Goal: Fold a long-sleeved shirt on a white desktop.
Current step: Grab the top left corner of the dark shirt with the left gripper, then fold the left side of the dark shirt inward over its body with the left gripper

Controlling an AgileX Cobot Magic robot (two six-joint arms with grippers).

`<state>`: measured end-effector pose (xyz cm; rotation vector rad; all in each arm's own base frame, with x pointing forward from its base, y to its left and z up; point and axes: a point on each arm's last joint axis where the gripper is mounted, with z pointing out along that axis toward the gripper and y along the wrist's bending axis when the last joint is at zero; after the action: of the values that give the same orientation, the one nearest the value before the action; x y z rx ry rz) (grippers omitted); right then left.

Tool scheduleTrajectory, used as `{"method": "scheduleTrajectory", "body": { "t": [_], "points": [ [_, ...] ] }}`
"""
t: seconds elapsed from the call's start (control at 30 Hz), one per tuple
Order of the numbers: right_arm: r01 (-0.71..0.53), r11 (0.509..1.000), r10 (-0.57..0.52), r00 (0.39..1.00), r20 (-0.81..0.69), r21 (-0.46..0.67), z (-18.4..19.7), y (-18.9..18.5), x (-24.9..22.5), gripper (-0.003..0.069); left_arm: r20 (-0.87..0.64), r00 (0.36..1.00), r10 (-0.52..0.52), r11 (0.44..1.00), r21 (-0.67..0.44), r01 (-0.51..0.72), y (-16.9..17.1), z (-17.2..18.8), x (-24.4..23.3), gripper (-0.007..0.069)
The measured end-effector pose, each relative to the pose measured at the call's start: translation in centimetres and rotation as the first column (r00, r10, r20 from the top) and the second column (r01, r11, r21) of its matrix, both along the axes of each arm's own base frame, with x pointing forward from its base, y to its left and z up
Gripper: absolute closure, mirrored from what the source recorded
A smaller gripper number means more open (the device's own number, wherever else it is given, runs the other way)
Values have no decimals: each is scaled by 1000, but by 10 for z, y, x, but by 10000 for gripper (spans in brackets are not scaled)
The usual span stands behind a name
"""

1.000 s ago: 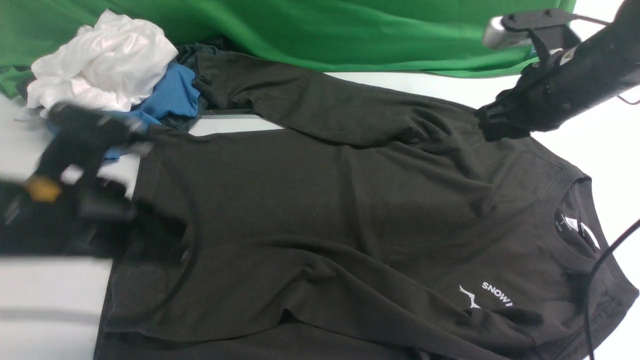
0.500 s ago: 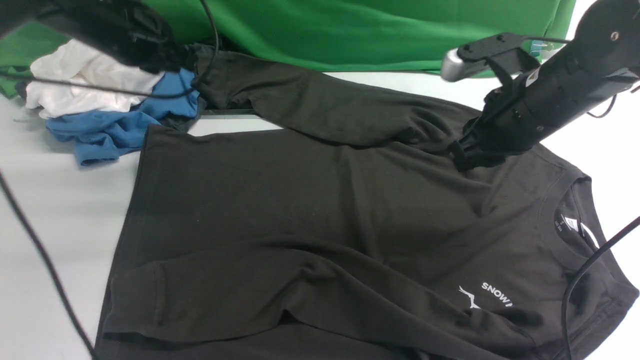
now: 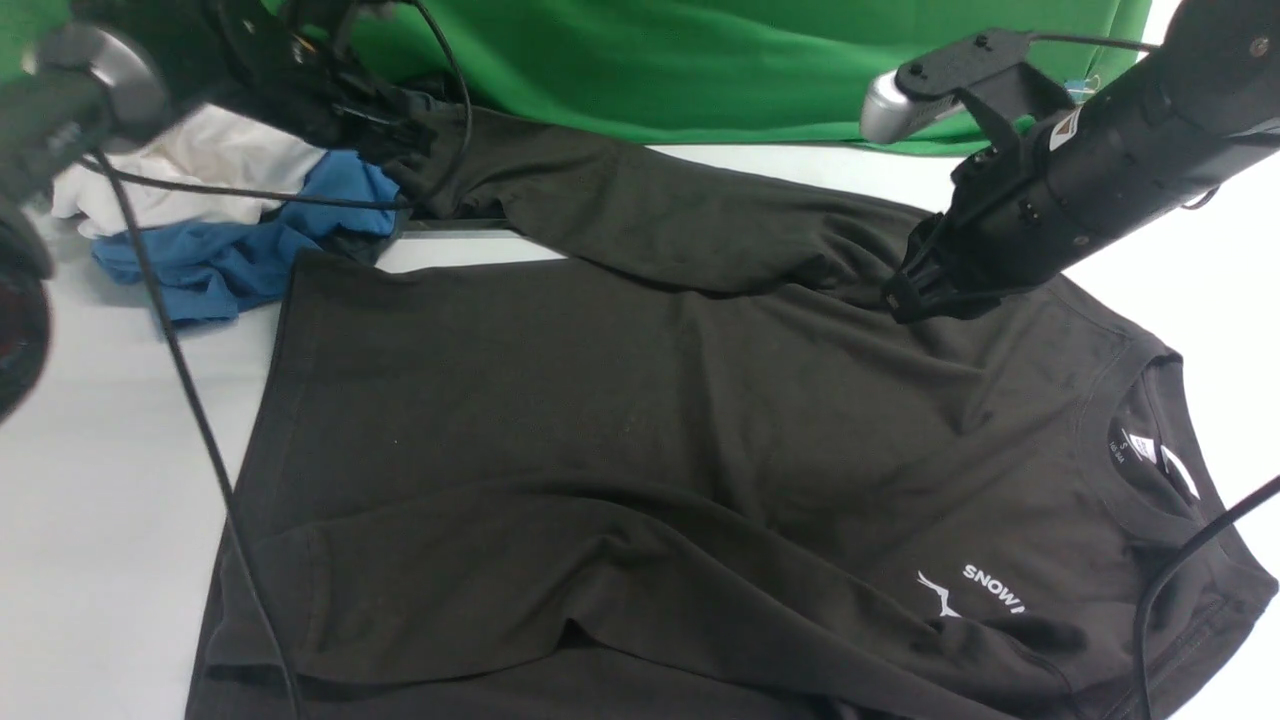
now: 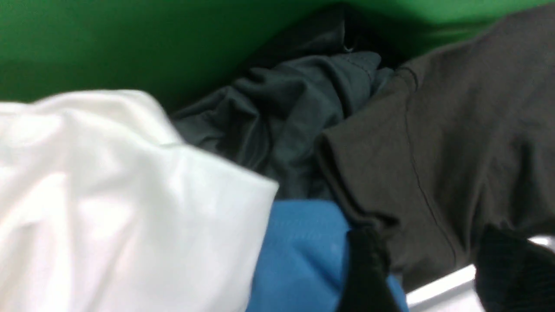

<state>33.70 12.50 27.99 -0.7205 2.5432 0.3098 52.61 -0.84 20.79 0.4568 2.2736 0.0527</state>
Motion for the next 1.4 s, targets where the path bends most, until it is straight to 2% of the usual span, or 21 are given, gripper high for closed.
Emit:
{"method": "scheduleTrajectory", "body": {
  "t": [0.1, 0.23, 0.33, 0.53, 0.63, 0.9, 1.1, 1.4],
  "points": [
    [2, 1000, -2, 1000, 7, 10, 4, 0, -2, 461, 17, 1000, 12, 1000, -16, -12, -1, -15, 11, 183],
    [0, 1000, 0, 1000, 12, 11, 6, 0, -3, 461, 8, 1000, 18, 1000, -25, -18, -1, -30, 16, 217],
    [-1, 1000, 1, 1000, 11, 11, 6, 0, -3, 461, -3, 1000, 17, 1000, -25, -17, -1, -34, 16, 293],
    [-2, 1000, 1, 1000, 11, 12, 6, 0, -3, 461, -3, 1000, 18, 999, -27, -18, -1, -34, 17, 515],
    [-2, 1000, 2, 1000, 10, 11, 6, 0, -3, 461, 3, 1000, 18, 999, -28, -17, -1, -31, 16, 576],
    [-2, 1000, 2, 1000, 9, 11, 6, 0, -3, 459, 18, 1000, 15, 999, -48, -14, -2, -8, 11, 584],
    [-4, 1000, 4, 1000, 10, 11, 6, 0, -3, 459, -32, 999, -16, 998, -66, 14, -6, 20, -2, 584],
    [-77, 997, 78, 994, 81, -9, 8, 2, 0, 446, -5, 999, -48, 993, -105, 47, -10, 84, -29, 584]
  ]
}}
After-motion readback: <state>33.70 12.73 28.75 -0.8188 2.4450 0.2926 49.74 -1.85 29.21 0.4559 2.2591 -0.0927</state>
